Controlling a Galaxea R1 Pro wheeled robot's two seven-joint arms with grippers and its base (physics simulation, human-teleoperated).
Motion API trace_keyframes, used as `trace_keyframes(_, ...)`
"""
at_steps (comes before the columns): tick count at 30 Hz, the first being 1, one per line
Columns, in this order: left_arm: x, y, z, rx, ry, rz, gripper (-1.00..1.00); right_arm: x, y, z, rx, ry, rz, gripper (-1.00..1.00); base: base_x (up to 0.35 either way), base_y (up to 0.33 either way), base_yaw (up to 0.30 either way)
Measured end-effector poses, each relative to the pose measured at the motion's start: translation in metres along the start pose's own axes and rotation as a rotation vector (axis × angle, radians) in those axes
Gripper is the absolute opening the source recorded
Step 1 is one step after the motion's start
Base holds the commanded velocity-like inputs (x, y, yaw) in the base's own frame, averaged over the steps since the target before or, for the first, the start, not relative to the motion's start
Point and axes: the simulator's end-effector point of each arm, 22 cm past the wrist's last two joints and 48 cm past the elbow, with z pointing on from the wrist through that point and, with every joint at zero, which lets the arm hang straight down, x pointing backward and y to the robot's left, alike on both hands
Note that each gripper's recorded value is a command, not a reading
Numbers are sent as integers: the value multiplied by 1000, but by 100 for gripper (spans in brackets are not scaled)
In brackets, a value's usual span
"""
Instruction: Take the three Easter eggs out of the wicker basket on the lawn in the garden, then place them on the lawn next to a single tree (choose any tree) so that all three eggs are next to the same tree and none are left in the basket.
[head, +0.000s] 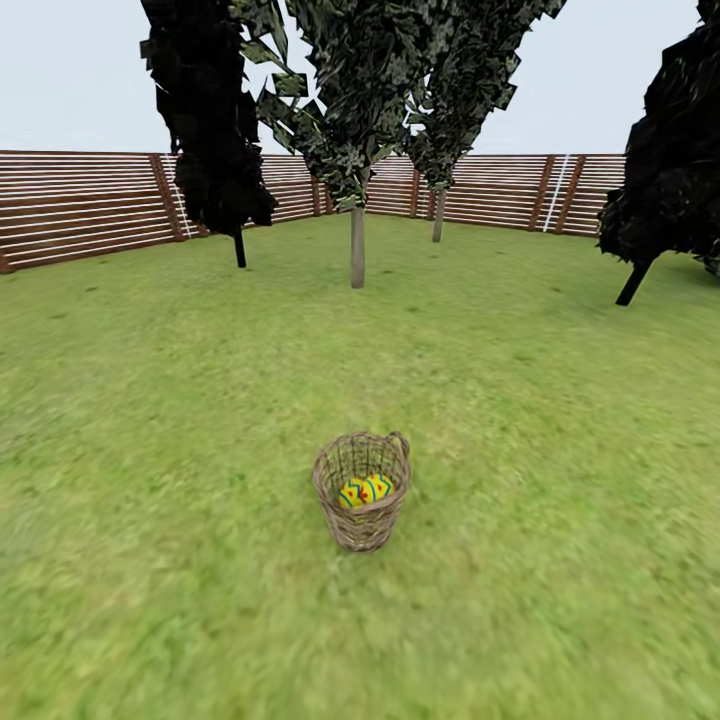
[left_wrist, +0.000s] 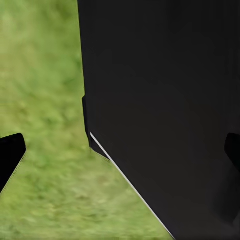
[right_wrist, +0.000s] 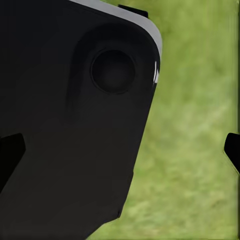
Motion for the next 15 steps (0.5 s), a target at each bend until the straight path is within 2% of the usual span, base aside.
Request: trace_keyframes(15, 0, 0, 0, 0, 0, 0, 100, -1, 0, 0, 1, -3, 3, 100, 334, 0, 0)
